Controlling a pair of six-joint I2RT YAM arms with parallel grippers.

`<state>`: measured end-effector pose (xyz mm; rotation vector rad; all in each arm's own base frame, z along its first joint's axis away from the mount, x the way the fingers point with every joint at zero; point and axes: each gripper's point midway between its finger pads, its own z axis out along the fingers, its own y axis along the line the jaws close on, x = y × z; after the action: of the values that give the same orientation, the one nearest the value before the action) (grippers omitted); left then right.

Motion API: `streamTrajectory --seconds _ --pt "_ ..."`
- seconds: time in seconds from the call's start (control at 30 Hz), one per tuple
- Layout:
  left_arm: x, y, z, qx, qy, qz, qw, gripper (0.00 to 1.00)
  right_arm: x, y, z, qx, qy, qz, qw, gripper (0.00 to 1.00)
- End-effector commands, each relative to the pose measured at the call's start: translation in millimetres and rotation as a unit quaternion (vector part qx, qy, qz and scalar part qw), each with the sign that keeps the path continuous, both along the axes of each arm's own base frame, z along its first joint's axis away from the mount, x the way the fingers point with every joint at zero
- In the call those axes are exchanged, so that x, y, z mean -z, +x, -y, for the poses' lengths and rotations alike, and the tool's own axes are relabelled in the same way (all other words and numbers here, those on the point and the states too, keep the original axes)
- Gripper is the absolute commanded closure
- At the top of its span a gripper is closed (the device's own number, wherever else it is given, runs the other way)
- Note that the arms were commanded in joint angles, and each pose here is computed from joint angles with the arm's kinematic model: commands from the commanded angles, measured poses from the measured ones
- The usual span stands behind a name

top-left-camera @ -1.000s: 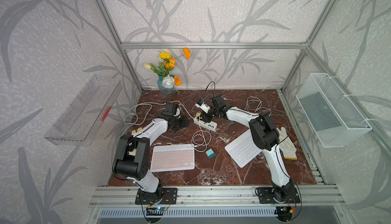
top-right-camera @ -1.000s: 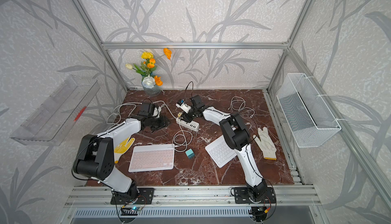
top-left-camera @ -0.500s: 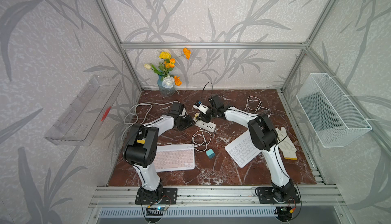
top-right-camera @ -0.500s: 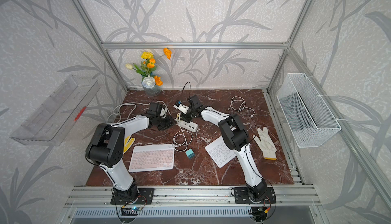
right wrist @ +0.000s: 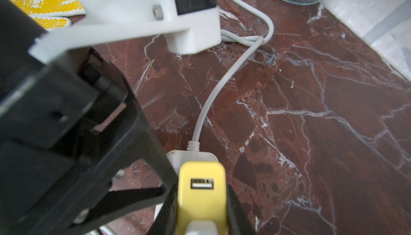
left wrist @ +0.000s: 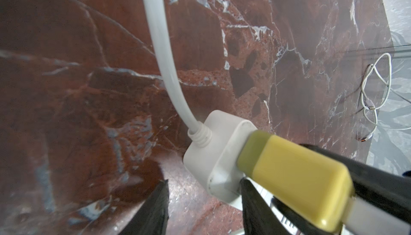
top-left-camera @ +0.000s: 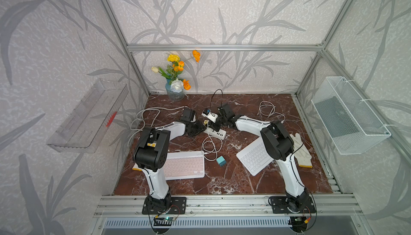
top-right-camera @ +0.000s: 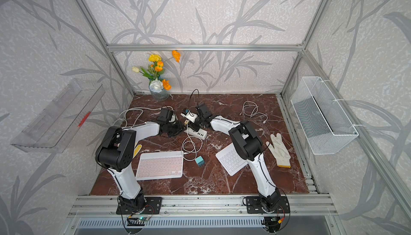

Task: Unplug the wireless keyboard
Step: Remove the plug from the socket.

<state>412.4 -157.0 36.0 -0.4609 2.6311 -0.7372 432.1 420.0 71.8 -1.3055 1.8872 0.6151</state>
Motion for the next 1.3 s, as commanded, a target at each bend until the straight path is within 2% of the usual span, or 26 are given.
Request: streamTrajectory --seconds 0.0,0.23,0.4,0.6,0.7,0.77,0.8,0.93,1.03,1.13,1.27 --pt "15.2 -4.7 -0.9 0.001 0.010 -0.022 1.000 0.51 -6.5 -5.8 1.1 0.008 -0.003 -0.007 1.000 0.82" --pt "34.6 -22.1 -5.7 0.019 0.031 -0.062 0.997 0.59 -23.6 4.2 -1.4 0.040 0.042 -0.044 0.997 0.83" --pt "41.8 -27.1 -4.7 0.026 0.031 -0.075 0.996 0.60 -37.7 3.8 -10.4 0.041 0.079 -0.050 0.995 0.83" --pt "45.4 -27.3 -4.2 0.029 0.032 -0.081 0.996 0.61 -41.4 -11.6 -19.6 0.007 0.031 0.069 0.997 0.83" --pt "47.1 -28.4 -3.8 0.030 0.031 -0.083 0.996 0.61 -45.6 -8.3 -14.5 0.015 0.022 0.106 0.994 0.83" --pt "48.5 -29.8 -4.2 0.030 0.031 -0.086 0.995 0.61 -51.2 -0.8 -10.0 0.044 0.028 0.114 0.992 0.83" --pt "47.6 -29.4 -3.3 0.031 0.030 -0.084 0.996 0.61 -53.1 1.3 -8.8 0.047 0.033 0.105 0.993 0.83" --pt "47.8 -30.3 -5.2 0.032 0.035 -0.085 0.995 0.61 -60.0 7.4 -5.4 0.043 0.078 0.000 0.996 0.83" --pt "48.5 -31.0 -5.5 0.033 0.035 -0.086 0.995 0.61 -65.3 6.2 -4.4 0.034 0.103 -0.036 0.994 0.83" --pt "49.1 -31.2 -5.0 0.033 0.032 -0.087 0.995 0.61 -71.0 -3.1 -8.4 0.006 0.114 -0.042 0.993 0.83" --pt "41.2 -26.8 -2.2 0.034 0.024 -0.074 0.996 0.60 -69.1 -3.8 -5.6 0.017 0.094 -0.017 0.995 0.83"
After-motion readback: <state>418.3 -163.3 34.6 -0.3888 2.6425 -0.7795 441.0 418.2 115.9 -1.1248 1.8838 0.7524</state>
